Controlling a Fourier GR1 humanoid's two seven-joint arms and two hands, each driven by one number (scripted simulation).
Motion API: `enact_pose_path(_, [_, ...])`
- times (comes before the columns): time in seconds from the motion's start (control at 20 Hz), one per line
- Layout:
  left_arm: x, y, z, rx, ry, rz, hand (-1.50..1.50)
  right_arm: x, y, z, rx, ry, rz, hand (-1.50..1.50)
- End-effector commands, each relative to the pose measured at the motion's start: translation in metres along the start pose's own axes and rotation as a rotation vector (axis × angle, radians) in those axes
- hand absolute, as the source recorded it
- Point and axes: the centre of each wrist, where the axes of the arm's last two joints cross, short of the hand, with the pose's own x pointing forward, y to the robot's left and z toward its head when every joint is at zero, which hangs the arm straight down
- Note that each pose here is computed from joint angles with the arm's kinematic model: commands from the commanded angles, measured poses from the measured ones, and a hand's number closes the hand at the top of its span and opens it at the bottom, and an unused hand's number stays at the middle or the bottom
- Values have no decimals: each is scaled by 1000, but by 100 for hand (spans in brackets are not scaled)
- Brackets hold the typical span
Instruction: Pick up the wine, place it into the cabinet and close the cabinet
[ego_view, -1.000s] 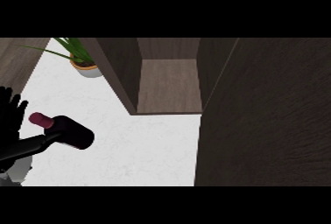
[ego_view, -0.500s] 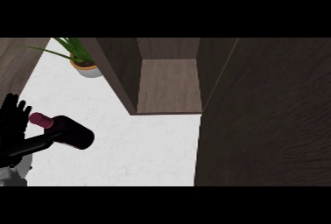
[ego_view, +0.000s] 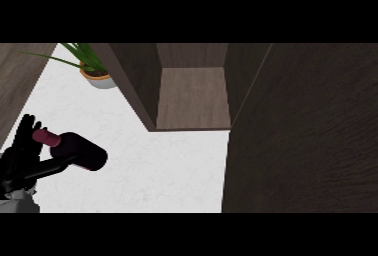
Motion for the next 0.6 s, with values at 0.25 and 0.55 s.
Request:
enact_pose_path(0.25, [-45, 1, -1, -42, 21, 17, -150, 45, 7, 42, 45, -97, -55, -150])
enact_pose_path(0.55, [-59, -15, -8, -60, 47, 40, -150, 46, 5, 37, 24, -93, -78, -150])
